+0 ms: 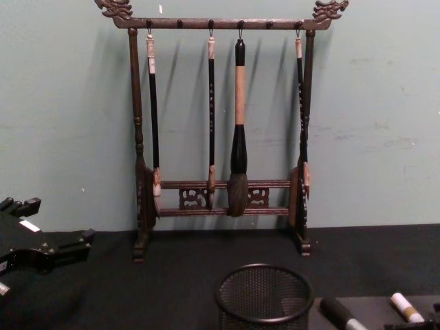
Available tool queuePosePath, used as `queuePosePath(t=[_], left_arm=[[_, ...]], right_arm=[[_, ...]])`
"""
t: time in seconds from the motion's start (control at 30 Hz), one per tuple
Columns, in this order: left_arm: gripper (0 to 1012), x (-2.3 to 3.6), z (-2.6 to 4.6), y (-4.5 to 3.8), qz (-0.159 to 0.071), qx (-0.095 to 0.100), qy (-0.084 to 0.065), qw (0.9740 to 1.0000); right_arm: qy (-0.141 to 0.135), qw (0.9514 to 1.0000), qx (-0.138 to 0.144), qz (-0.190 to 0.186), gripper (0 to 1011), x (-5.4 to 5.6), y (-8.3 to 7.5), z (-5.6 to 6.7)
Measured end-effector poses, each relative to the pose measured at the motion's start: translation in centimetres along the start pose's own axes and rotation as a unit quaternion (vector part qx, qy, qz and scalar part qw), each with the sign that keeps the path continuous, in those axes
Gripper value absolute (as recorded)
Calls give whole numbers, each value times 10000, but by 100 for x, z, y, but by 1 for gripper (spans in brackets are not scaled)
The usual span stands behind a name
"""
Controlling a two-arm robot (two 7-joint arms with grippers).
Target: Pick up the water-based marker from the table and place it into the pen holder.
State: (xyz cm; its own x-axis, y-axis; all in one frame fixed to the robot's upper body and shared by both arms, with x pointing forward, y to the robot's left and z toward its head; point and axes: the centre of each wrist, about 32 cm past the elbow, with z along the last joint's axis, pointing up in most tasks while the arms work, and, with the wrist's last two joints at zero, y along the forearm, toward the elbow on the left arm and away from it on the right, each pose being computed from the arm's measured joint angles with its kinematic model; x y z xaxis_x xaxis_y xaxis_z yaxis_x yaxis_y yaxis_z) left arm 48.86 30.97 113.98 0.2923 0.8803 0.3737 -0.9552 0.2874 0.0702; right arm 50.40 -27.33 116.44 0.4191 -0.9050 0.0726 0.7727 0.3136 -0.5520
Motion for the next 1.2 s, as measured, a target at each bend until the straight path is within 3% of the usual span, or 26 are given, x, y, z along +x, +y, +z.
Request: queuePosePath(t=[0.63,0.97,1.2], left_arm=[[1001,0,0,0,0,0,0,10000],[1001,0,0,0,0,0,0,10000],[1001,0,0,0,0,0,0,10000]], right_arm=[[-25,10000,-5,4,979,-3,-1,-5],[-23,10000,3,5,731,-4,-1,-2],[-21,10000,5,3,484,-3,-1,-1]])
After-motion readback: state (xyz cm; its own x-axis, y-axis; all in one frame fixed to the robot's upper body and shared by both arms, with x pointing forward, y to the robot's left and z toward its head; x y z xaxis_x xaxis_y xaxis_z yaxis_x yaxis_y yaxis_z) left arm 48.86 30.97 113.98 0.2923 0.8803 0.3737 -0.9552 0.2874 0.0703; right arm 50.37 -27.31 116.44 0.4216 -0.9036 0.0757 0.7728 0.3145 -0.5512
